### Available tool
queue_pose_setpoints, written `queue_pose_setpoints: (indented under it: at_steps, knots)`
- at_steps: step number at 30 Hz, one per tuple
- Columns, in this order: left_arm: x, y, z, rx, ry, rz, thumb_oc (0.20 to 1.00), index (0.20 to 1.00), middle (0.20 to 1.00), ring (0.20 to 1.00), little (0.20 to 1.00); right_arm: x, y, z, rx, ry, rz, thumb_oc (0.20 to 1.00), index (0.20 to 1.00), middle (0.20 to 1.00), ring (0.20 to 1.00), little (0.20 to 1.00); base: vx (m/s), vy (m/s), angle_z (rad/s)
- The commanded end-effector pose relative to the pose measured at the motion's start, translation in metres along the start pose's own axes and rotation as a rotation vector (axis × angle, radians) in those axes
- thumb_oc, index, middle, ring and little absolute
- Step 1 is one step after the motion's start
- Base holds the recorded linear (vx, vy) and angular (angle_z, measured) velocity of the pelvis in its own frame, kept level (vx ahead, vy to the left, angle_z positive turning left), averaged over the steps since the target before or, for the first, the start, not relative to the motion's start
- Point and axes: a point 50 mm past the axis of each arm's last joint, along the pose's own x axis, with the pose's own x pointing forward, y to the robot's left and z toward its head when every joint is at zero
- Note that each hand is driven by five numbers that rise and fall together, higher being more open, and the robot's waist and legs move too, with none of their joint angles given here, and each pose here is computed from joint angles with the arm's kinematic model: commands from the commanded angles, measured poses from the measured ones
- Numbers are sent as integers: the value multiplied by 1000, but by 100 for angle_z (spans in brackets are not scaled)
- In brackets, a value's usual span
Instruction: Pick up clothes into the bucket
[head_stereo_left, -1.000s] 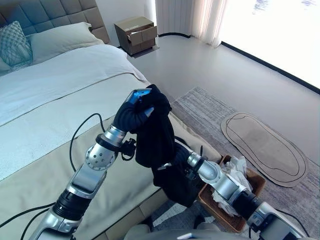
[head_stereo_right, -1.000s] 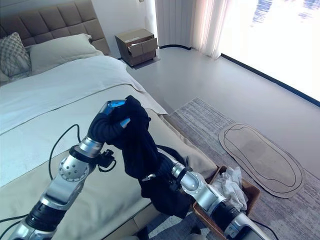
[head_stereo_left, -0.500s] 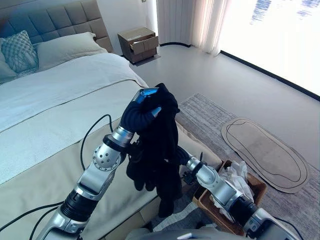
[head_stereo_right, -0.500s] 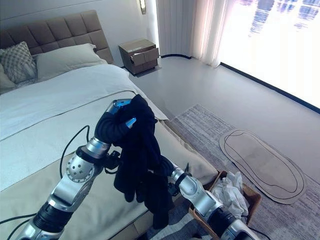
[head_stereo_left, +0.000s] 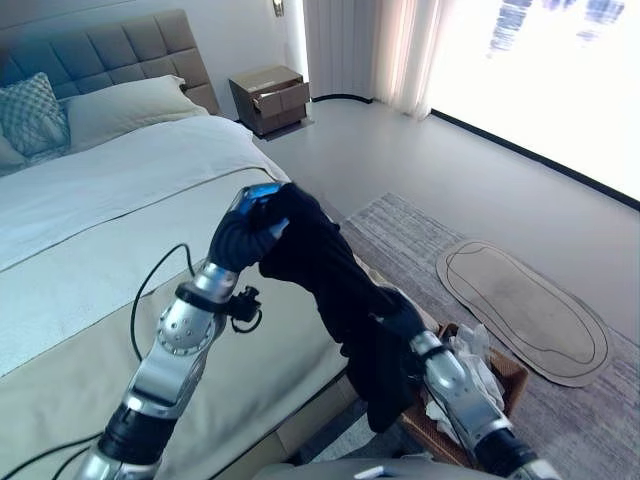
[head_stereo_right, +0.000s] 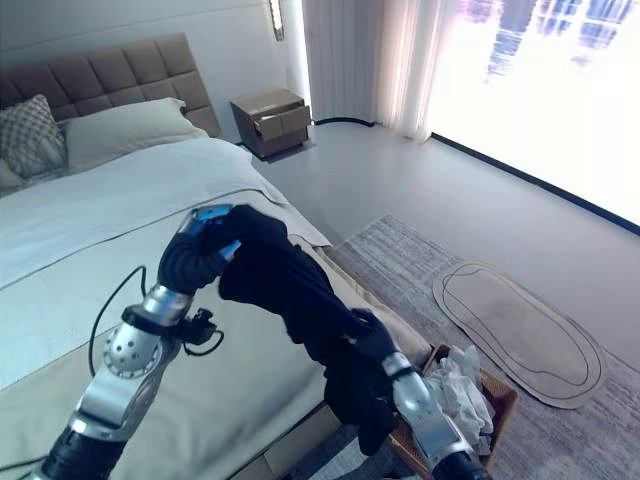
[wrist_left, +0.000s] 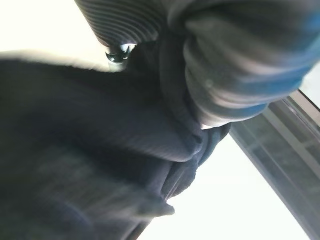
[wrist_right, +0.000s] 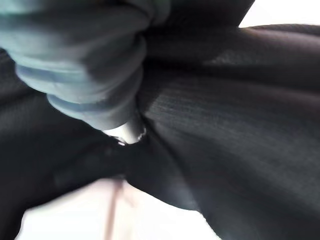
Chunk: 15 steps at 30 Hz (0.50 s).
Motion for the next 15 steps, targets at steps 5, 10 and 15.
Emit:
queue_pose_setpoints:
  at_steps: [5, 10, 15]
  knots:
    - [-42, 73, 15, 185, -37, 400, 200, 200, 200, 200, 200, -44, -117, 39, -144, -178, -513, 200, 200, 200, 200, 200, -2, -1, -1]
    - [-71, 72, -21, 199, 183, 425, 200, 200, 200, 200, 200, -54, -135, 63, -174, -292, -634, 200, 200, 200, 200, 200, 0, 0, 0]
    - [-98, 44, -80, 73, 477, 314, 567, 567, 567, 567, 567, -57, -151, 90, -164, -435, -725, 200, 200, 200, 200, 200, -9, -2, -1]
